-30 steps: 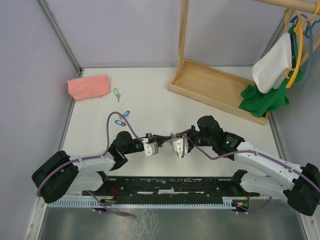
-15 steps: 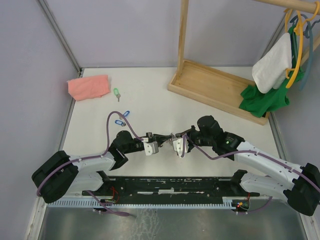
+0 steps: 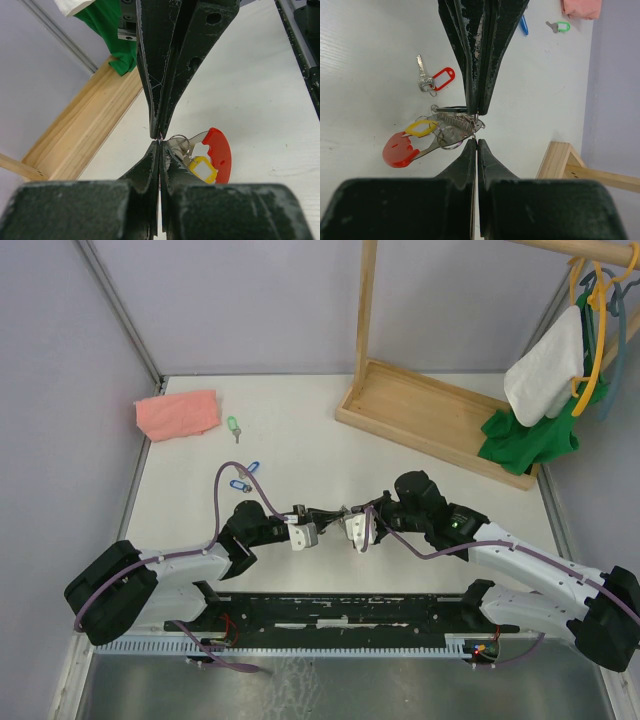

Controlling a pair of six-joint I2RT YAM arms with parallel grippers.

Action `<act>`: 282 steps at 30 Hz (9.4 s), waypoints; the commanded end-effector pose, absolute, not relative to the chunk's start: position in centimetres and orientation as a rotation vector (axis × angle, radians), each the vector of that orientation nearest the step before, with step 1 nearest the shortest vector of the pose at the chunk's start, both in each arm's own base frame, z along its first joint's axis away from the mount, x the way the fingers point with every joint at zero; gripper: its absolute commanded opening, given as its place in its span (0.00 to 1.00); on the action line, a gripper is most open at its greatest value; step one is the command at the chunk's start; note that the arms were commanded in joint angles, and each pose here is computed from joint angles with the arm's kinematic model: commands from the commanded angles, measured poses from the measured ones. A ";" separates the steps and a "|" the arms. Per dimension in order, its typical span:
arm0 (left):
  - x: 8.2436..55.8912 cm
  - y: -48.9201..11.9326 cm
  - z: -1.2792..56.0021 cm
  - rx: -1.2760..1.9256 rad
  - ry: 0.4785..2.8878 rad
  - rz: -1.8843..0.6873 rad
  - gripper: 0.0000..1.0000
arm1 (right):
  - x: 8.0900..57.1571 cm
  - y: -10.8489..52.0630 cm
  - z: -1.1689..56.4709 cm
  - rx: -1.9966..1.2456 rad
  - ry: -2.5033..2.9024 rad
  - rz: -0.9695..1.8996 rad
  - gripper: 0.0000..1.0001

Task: Put the keys on the keyring

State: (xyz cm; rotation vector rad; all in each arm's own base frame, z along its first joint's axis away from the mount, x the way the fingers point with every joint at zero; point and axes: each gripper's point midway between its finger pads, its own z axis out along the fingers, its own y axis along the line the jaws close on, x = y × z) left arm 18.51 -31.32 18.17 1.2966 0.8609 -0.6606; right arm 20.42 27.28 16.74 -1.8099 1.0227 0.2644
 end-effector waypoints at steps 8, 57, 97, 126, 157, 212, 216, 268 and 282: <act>18.7 -32.0 20.2 1.275 0.809 -0.660 0.03 | 21.1 28.2 19.1 -1.737 0.986 0.255 0.01; 19.4 -32.0 20.6 1.235 0.864 -0.664 0.03 | 21.4 28.2 19.8 -1.686 1.009 0.257 0.01; 20.2 -32.6 20.1 1.184 0.970 -0.726 0.03 | 20.5 29.6 20.5 -1.640 0.964 0.360 0.01; 20.5 -32.1 19.2 1.163 1.050 -0.764 0.03 | 20.6 29.6 21.0 -1.614 0.944 0.345 0.00; 21.1 -29.5 19.1 1.001 1.187 -1.044 0.03 | 21.2 28.9 21.4 -1.497 0.942 0.336 0.00; 27.9 -18.3 3.4 0.227 2.277 -0.165 0.08 | 21.5 24.9 19.3 -1.524 1.165 0.222 0.01; 27.6 -18.4 3.1 0.231 2.338 -0.158 0.15 | 21.4 24.9 19.5 -1.520 1.161 0.224 0.01; 27.9 -18.4 3.1 0.296 2.458 -0.188 0.11 | 20.9 25.3 19.5 -1.531 1.155 0.259 0.01; 28.4 -19.0 4.5 0.317 2.362 -0.249 0.03 | 20.4 25.3 19.7 -1.554 1.141 0.271 0.01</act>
